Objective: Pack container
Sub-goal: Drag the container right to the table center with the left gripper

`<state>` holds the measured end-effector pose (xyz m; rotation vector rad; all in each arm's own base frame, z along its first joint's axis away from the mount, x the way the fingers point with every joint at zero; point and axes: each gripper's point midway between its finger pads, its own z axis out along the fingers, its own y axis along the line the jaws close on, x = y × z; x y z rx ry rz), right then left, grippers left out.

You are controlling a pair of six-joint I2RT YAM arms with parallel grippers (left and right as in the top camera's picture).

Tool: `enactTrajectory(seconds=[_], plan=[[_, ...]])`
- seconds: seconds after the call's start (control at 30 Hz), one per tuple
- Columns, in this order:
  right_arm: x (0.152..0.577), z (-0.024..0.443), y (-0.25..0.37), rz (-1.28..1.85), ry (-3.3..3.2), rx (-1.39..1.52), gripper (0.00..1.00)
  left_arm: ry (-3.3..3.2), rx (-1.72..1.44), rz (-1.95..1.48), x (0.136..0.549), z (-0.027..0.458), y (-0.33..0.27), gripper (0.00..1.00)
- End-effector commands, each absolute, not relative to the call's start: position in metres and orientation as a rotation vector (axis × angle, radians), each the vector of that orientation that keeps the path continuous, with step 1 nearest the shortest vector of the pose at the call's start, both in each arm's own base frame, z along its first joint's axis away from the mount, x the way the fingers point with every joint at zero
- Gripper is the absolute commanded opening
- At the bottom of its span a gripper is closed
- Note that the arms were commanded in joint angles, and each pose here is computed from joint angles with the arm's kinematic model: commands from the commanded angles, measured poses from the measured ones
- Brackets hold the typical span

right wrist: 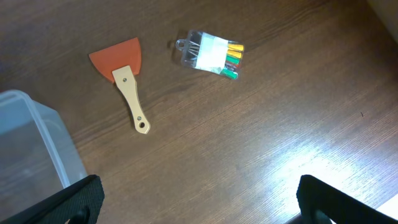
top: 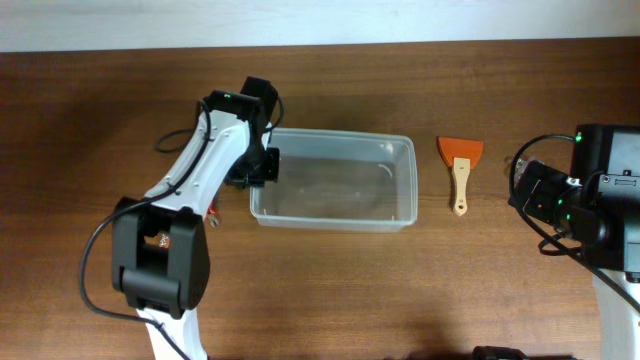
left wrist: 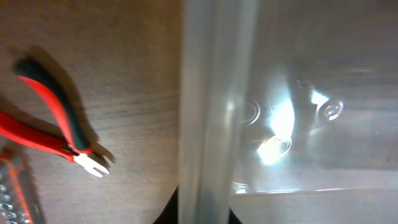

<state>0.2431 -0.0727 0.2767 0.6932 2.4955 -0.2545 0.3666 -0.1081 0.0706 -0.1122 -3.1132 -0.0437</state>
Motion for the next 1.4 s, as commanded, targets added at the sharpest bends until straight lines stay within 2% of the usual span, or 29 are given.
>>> enactTrajectory(seconds=[0.0, 0.5, 0.8, 1.1, 1.17, 1.37], plan=[[0.244, 0.284, -0.073, -0.25, 2.475, 0.683, 0.99, -3.068, -0.134, -0.081, 0.36, 0.061, -0.106, 0.02], [0.244, 0.284, -0.073, -0.25, 2.475, 0.683, 0.99, -2.927, -0.082, -0.138, 0.318, 0.029, -0.092, 0.02], [0.244, 0.284, -0.073, -0.251, 2.477, 0.679, 0.99, -2.868, 0.21, -0.285, 0.303, 0.035, -0.077, 0.02], [0.244, 0.284, -0.073, -0.251, 2.477, 0.679, 0.99, -2.851, 0.309, -0.312, 0.3, 0.036, -0.075, 0.02], [0.244, 0.284, -0.073, -0.252, 2.477, 0.679, 0.99, -2.859, 0.311, -0.308, 0.302, 0.035, -0.076, 0.12], [0.244, 0.284, -0.073, -0.251, 2.476, 0.679, 0.99, -2.872, 0.313, -0.301, 0.305, 0.034, -0.077, 0.17]])
